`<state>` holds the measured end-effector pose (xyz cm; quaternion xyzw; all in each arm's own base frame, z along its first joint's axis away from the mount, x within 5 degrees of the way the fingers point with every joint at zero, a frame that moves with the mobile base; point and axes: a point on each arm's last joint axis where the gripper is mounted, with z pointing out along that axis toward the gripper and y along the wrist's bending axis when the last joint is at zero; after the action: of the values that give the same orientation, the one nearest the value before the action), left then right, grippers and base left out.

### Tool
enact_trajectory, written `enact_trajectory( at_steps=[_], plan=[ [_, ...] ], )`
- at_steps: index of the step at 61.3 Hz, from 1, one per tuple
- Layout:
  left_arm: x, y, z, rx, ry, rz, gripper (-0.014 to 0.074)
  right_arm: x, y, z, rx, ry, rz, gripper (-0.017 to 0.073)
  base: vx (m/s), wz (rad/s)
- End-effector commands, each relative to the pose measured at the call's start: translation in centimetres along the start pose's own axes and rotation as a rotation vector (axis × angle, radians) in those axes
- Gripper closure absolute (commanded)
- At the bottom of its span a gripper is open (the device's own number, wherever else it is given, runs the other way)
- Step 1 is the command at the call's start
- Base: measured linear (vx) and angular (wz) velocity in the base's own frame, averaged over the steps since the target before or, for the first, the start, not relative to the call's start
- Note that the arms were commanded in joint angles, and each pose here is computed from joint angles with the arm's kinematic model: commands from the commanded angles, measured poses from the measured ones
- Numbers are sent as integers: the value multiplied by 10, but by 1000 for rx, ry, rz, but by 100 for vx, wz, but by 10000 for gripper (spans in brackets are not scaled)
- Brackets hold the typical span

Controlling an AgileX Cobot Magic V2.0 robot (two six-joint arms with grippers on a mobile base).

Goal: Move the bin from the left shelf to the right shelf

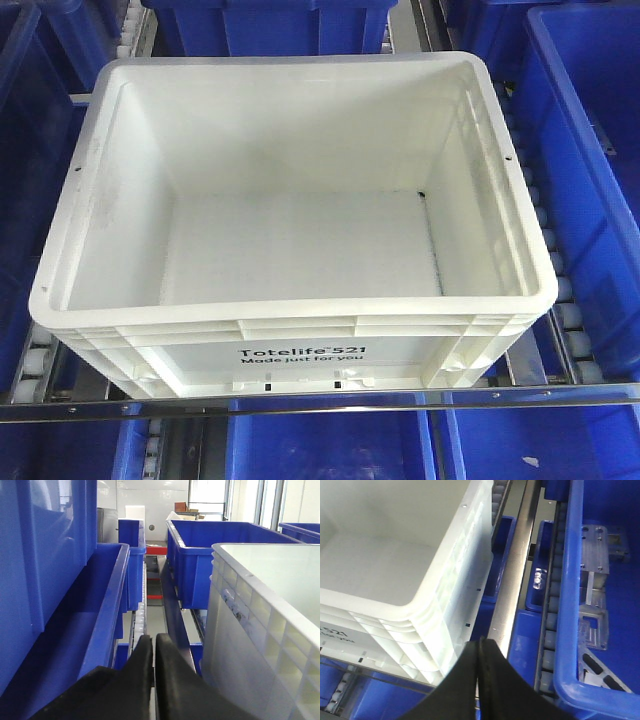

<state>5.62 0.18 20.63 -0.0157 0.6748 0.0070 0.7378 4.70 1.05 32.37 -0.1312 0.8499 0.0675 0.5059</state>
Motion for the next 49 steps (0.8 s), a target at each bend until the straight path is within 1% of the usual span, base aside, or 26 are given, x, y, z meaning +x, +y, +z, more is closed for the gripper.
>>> enact_trajectory(
  at_steps=[1,6,11,18,20,24,30,36,40,46,49],
  plan=[
    [-15,0,-2,-1,-109,-9,599,-7,2,6,-22,-89,4,568,0,0],
    [-15,0,-2,-1,-109,-9,599,2,4,18,-31,-142,5,568,0,0],
    [-15,0,-2,-1,-109,-9,599,17,3,29,-4,-224,12,568,0,0],
    [-15,0,-2,-1,-109,-9,599,44,-1,42,66,-385,47,568,0,0],
    [-15,0,-2,-1,-109,-9,599,53,-2,46,83,-407,54,568,0,0],
    [-15,0,-2,-1,-109,-9,599,67,-4,50,131,-496,88,568,0,0],
    [-15,0,-2,-1,-109,-9,599,86,-7,57,206,-573,100,568,0,0],
    [-15,0,-2,-1,-109,-9,599,100,-10,62,264,-609,135,568,0,0],
    [-15,0,-2,-1,-109,-9,599,103,-12,62,296,-599,140,568,0,0],
    [-15,0,-2,-1,-109,-9,599,103,-11,62,302,-598,113,568,0,0],
    [-15,0,-2,-1,-109,-9,599,103,-11,62,300,-593,110,568,0,0]
  ],
)
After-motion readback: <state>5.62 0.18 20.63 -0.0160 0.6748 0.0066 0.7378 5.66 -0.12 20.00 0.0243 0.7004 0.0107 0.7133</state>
